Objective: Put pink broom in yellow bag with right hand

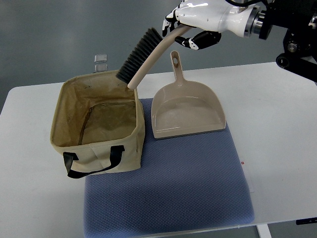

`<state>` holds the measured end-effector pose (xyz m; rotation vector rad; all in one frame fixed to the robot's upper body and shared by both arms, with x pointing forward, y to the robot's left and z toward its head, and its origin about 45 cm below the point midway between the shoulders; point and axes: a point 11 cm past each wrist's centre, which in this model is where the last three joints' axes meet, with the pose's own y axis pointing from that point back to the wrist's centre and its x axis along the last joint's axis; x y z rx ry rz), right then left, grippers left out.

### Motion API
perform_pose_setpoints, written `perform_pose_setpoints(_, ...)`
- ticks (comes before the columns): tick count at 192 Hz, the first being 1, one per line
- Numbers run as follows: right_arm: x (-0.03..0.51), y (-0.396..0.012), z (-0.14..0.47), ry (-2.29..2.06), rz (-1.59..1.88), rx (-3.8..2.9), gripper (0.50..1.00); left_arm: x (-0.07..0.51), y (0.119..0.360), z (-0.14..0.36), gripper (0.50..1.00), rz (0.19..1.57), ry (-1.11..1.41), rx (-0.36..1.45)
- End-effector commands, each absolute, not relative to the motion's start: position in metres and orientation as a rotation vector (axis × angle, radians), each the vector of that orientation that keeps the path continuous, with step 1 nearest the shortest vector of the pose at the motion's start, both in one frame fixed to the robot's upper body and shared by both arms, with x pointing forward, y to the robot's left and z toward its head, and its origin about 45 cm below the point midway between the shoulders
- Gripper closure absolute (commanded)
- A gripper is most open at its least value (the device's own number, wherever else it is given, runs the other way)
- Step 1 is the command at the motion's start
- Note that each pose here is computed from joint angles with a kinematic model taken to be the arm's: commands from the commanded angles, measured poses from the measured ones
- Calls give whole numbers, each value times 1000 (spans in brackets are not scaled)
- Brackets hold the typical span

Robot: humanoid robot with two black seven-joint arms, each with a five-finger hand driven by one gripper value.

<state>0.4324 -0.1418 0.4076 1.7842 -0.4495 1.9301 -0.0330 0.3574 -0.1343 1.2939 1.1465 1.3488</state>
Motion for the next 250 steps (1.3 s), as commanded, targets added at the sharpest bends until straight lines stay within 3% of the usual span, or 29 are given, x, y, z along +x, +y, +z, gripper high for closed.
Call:
perform_pose_setpoints(1, 427, -121, 401, -424, 1944, 1837, 1000, -33, 357, -134, 500, 1349, 1146, 1293)
perform_pose_setpoints(29, 421, -110, 392, -401, 1950, 1883, 1000, -33, 357, -134, 500, 1349, 1146, 1293)
perform_pose_setpoints(31, 421, -110, 390, -401, 1947, 1887, 985, -33, 357, -134, 500, 1349, 1146, 1293)
perform_pose_setpoints(32, 421, -111, 388, -400, 1942, 1893, 941, -33, 358, -134, 500, 1350, 1146, 1294)
perform_pose_setpoints(33, 421, -111, 388, -400, 1941, 1893, 940, -33, 358, -134, 500, 1350, 1146, 1294)
perform_pose_setpoints(36, 419, -110, 386, -400, 1938, 1902, 877, -33, 358, -134, 500, 1349, 1147, 1295)
perform_pose_setpoints(48, 417, -107, 383, -408, 1933, 1937, 795, -33, 357, -134, 500, 1349, 1146, 1293)
perform_pose_setpoints(53, 415, -107, 384, -420, 1933, 1960, 738, -33, 357, -134, 500, 1349, 1146, 1293)
perform_pose_setpoints(79, 414, -116, 376, -448, 1887, 2017, 638, -33, 357, -134, 500, 1349, 1146, 1293)
perform_pose_setpoints(105, 416, -135, 377, -525, 1840, 2037, 609, -33, 357, -134, 500, 1349, 1146, 1293)
perform_pose_setpoints(155, 428, -179, 396, -808, 1670, 2126, 607, -33, 357, -134, 500, 1348, 1148, 1294)
perform_pose_setpoints(212, 438, -265, 406, -1286, 1087, 2403, 609, -33, 357, -134, 500, 1349, 1146, 1293)
perform_pose_setpoints(250, 439, -301, 390, -1594, 801, 2444, 609, -33, 357, -134, 500, 1349, 1146, 1293)
